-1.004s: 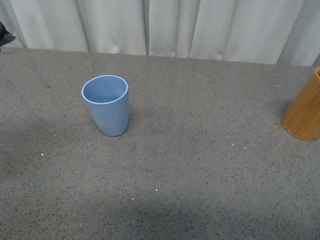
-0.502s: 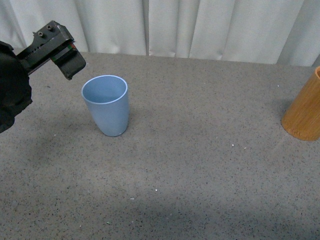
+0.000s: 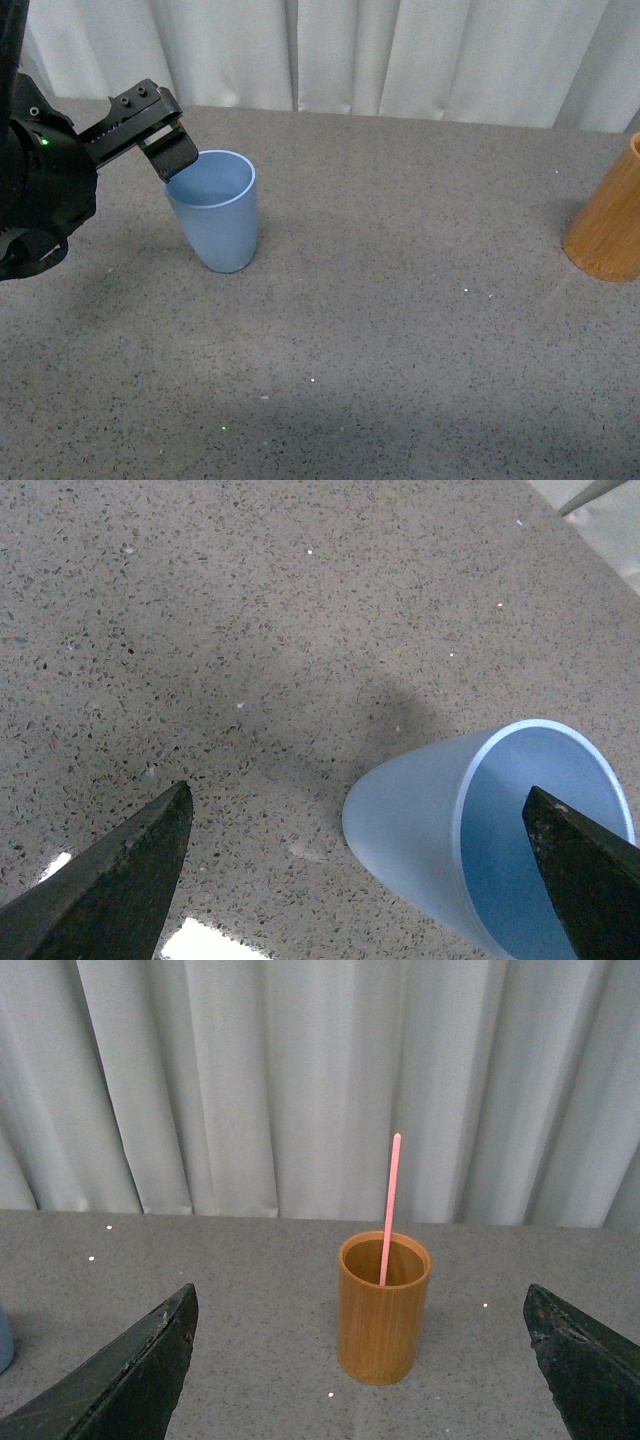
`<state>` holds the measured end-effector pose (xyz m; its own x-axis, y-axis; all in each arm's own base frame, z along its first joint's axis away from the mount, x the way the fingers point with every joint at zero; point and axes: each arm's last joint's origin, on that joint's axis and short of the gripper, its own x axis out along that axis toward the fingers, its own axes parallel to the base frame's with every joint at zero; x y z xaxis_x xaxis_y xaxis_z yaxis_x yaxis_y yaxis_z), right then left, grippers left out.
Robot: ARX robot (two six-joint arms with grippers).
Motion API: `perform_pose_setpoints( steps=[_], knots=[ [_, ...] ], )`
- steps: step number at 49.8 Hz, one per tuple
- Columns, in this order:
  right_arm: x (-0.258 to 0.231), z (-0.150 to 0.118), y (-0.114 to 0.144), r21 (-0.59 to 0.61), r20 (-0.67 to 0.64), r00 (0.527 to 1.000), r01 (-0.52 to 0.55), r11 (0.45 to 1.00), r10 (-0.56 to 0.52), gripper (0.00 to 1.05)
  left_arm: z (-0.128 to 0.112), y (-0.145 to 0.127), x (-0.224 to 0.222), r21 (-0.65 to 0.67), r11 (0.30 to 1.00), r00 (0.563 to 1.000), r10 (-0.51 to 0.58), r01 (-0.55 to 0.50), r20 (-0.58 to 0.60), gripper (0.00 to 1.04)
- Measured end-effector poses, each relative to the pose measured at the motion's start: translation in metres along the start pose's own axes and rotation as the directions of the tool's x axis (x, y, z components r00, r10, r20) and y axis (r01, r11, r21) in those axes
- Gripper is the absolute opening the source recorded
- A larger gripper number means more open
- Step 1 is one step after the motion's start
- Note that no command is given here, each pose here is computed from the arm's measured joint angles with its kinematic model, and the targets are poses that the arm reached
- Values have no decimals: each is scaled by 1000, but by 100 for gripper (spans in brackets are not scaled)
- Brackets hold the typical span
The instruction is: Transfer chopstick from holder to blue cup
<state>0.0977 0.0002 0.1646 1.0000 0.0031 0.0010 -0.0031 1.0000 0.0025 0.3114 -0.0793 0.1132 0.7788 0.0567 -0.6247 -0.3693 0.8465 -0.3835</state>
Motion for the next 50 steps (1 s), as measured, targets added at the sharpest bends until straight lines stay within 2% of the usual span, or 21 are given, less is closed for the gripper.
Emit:
perform_pose_setpoints(
  steps=[50],
  knots=[
    [0, 0, 0, 0, 0, 1000, 0, 1000, 0, 95, -16, 0, 13, 35, 998, 998, 49, -47, -50, 98]
  ],
)
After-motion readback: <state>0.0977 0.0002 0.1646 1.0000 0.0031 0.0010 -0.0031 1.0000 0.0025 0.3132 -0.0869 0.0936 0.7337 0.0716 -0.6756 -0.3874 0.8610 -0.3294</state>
